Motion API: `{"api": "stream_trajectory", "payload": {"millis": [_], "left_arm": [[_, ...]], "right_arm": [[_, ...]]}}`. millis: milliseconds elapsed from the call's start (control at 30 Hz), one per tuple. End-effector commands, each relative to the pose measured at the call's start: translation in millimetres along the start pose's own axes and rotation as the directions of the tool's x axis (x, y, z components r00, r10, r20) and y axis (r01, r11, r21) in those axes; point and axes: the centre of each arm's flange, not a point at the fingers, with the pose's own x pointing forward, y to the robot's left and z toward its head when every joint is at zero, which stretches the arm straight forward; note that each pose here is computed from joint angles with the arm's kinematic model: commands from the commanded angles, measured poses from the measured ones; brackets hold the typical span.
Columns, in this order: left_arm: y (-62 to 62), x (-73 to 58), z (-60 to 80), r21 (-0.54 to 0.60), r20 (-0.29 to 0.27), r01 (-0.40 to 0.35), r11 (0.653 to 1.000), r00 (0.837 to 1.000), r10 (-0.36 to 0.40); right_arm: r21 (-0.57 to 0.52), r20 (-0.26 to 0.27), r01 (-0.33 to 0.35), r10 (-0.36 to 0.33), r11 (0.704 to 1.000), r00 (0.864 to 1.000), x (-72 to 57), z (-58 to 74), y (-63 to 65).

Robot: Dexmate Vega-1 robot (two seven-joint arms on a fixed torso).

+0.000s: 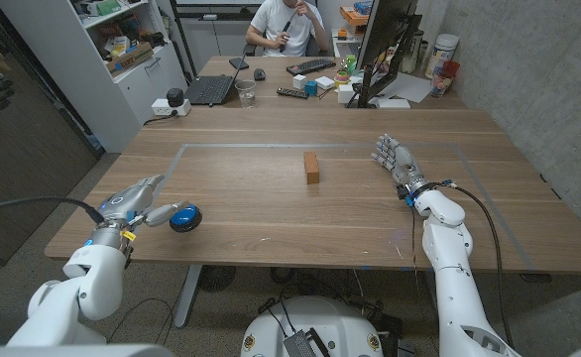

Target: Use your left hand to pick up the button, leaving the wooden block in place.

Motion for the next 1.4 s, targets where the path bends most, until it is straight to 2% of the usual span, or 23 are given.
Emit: {"api": "stream_trajectory", "payload": {"millis": [33, 133, 233, 267, 333, 400, 467, 633, 700, 833, 900, 967, 1000, 1067, 1100, 1300, 1367, 1400], "left_arm": [[22.0, 19.6, 5.5, 0.213, 0.029, 0.154, 0.965, 0.986, -0.164], [23.3, 23.9, 4.7, 0.255, 0.052, 0.111, 0.960, 0.990, -0.128], [26.2, 29.5, 7.8, 0.298, 0.068, 0.108, 0.948, 0.989, -0.134], [27.7, 32.0, 8.8, 0.309, 0.087, 0.125, 0.943, 0.983, -0.159], [29.3, 35.6, 15.4, 0.372, 0.092, 0.135, 0.919, 0.979, -0.181], [32.7, 38.8, 19.8, 0.381, 0.102, 0.140, 0.914, 0.976, -0.193], [36.1, 43.1, 23.5, 0.424, 0.110, 0.145, 0.894, 0.972, -0.210], [40.9, 48.8, 30.8, 0.459, 0.145, 0.140, 0.877, 0.962, -0.230], [42.0, 49.5, 32.8, 0.447, 0.156, 0.144, 0.883, 0.959, -0.235], [44.4, 50.7, 39.5, 0.482, 0.104, 0.220, 0.848, 0.947, -0.304], [43.5, 48.8, 40.9, 0.500, 0.095, 0.230, 0.835, 0.944, -0.317], [42.9, 48.8, 40.4, 0.483, 0.069, 0.305, 0.821, 0.921, -0.383], [41.4, 45.5, 41.3, 0.522, 0.053, 0.301, 0.798, 0.922, -0.383], [41.5, 43.9, 40.0, 0.516, 0.058, 0.305, 0.800, 0.920, -0.388], [40.3, 39.4, 35.8, 0.512, 0.080, 0.279, 0.812, 0.926, -0.369], [38.7, 34.0, 23.7, 0.499, 0.056, 0.293, 0.816, 0.928, -0.368], [38.6, 31.2, 20.5, 0.488, 0.061, 0.280, 0.827, 0.934, -0.352], [38.9, 29.3, 18.5, 0.479, 0.068, 0.257, 0.839, 0.943, -0.327]], "right_arm": [[0.011, -0.005, 0.009, -0.009, 1.000, 1.000, -0.2, 0.3, 3.3], [0.008, -0.005, 0.012, -0.012, 1.000, 1.000, 1.2, 0.1, 5.9], [0.003, -0.006, 0.013, -0.013, 1.000, 1.000, 2.5, 0.9, 7.5], [0.005, -0.005, 0.018, -0.018, 1.000, 1.000, 2.9, 1.6, 7.9], [0.001, -0.005, 0.018, -0.018, 1.000, 1.000, 4.1, 3.6, 8.4], [-0.005, -0.002, 0.021, -0.021, 1.000, 1.000, 5.1, 6.3, 9.1], [-0.003, 0.002, 0.018, -0.018, 1.000, 1.000, 6.0, 8.2, 10.0], [-0.003, 0.004, 0.023, -0.023, 1.000, 1.000, 6.4, 9.9, 12.4], [-0.001, 0.001, 0.032, -0.032, 1.000, 1.000, 6.3, 9.6, 12.5], [0.006, 0.001, 0.046, -0.046, 0.999, 0.999, 5.9, 10.8, 12.4], [0.002, 0.007, 0.045, -0.045, 0.999, 0.999, 5.5, 13.3, 12.3], [-0.001, 0.010, 0.049, -0.049, 0.999, 0.999, 5.0, 15.4, 12.0], [-0.005, 0.010, 0.053, -0.053, 0.999, 0.999, 4.6, 17.0, 11.4], [-0.006, 0.009, 0.057, -0.057, 0.998, 0.998, 4.3, 17.2, 11.2], [-0.003, 0.009, 0.060, -0.060, 0.998, 0.998, 3.7, 17.0, 11.2], [-0.004, -0.004, 0.061, -0.061, 0.998, 0.998, 2.9, 14.2, 13.5], [-0.003, -0.006, 0.060, -0.060, 0.998, 0.998, 2.5, 12.7, 14.4], [-0.005, -0.009, 0.055, -0.055, 0.998, 0.998, 2.7, 12.1, 14.5]]}}
